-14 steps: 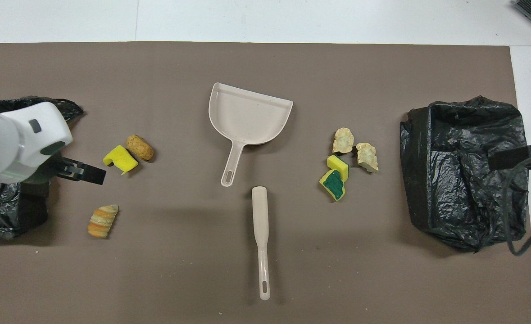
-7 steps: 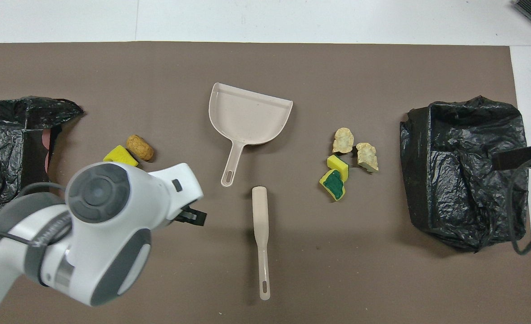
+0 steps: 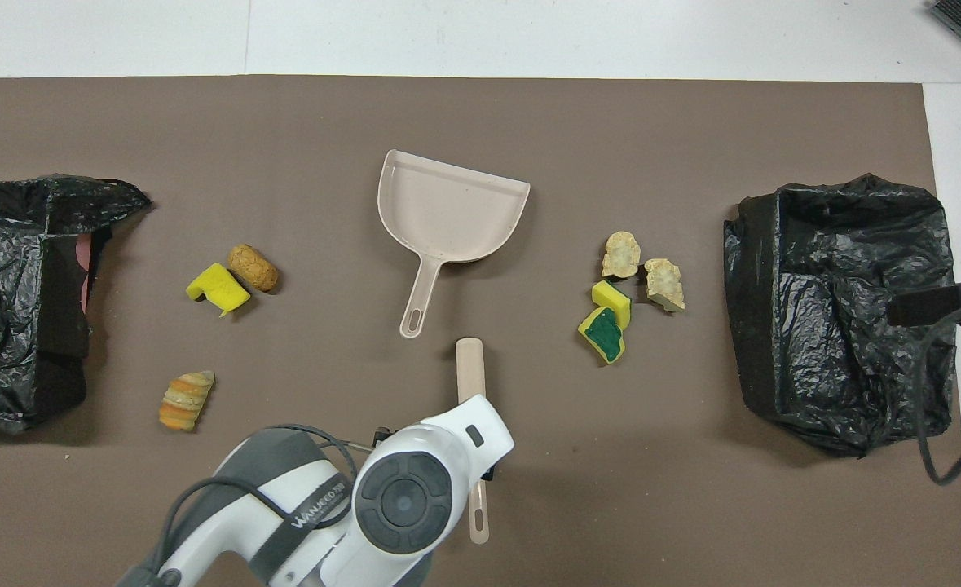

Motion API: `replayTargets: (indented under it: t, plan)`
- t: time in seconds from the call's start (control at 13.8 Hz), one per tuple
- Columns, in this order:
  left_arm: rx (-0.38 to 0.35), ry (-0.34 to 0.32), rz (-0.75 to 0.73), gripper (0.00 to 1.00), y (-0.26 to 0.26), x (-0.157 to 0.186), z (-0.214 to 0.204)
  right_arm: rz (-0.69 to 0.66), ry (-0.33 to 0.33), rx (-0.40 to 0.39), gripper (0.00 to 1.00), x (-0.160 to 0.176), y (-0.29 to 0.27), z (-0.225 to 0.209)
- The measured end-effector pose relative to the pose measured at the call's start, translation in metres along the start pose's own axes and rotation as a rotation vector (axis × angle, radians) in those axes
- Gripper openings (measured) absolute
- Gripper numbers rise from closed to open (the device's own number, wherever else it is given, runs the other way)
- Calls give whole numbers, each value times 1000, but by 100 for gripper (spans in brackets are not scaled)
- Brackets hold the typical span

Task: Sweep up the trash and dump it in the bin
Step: 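Grasp the beige brush handle with the left gripper and lift it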

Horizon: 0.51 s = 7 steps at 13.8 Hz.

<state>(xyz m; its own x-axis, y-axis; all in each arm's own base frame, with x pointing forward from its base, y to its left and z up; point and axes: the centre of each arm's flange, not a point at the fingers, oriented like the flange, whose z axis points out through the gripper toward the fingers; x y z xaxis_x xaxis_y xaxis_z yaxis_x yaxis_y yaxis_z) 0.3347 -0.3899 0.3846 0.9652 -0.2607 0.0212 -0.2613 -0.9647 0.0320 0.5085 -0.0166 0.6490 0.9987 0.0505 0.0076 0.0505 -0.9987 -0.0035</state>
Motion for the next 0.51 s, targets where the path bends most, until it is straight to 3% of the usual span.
replayTargets:
  t: [0.22, 0.51]
  plan:
    - [-5, 3, -54, 100, 37, -19, 23, -1, -37, 3, 100, -1, 0, 17]
    - [8, -13, -48, 100, 49, -30, 36, -5, -39, 3, 100, -2, 0, 18]
